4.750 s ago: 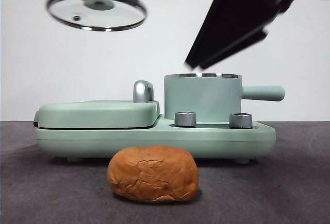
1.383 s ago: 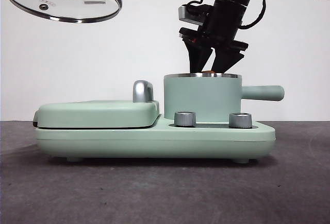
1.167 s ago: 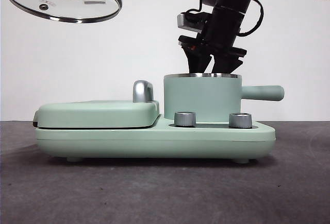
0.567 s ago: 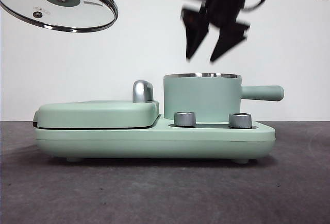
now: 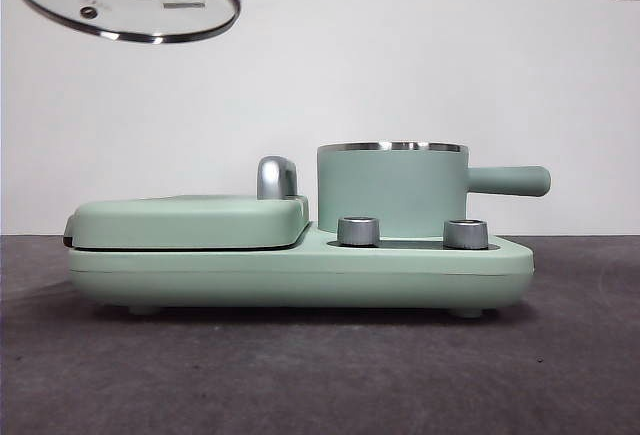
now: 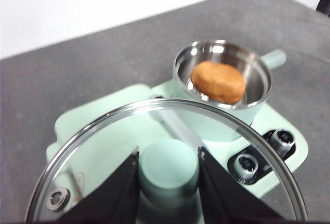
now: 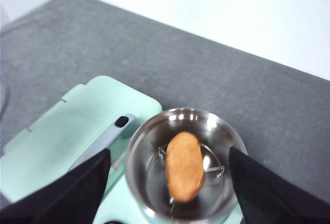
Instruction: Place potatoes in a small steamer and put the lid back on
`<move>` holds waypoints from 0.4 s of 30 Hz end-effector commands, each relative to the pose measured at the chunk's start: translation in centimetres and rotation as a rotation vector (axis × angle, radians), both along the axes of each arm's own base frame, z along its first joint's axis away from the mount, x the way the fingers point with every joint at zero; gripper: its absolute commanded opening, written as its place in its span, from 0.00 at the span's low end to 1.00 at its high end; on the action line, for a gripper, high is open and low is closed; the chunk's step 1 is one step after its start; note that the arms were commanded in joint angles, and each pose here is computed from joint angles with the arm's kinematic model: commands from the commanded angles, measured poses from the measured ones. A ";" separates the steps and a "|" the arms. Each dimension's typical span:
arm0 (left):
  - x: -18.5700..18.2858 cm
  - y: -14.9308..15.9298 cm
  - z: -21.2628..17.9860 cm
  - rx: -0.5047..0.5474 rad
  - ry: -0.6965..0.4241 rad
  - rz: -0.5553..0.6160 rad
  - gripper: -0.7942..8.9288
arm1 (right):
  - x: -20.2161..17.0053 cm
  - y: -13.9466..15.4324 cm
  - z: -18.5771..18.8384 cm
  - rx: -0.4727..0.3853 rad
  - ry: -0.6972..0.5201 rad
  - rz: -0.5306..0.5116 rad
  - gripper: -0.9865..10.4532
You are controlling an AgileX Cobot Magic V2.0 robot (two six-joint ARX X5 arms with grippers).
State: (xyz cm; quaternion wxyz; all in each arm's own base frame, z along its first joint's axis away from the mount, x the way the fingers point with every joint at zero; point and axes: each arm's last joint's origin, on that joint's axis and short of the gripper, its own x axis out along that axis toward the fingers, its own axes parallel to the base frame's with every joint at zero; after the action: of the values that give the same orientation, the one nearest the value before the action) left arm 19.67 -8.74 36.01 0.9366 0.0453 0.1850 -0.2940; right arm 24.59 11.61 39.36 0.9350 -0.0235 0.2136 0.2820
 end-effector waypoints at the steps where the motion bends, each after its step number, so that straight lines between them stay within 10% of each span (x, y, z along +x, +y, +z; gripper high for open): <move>1: 0.0 -0.4 0.9 -0.022 -0.054 -0.018 0.09 | -1.7 -0.6 -0.9 0.040 0.013 -0.011 0.40; 12: 2.1 -3.6 0.4 -0.062 -0.129 -0.100 0.09 | -9.0 -4.2 -5.9 0.084 -0.004 -0.104 0.40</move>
State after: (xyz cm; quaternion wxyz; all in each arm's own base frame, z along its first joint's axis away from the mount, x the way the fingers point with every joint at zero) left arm 21.50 -11.93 35.79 0.9304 0.0471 0.1330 -0.3382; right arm 15.71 7.43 33.62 0.9476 0.0116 0.2017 0.2474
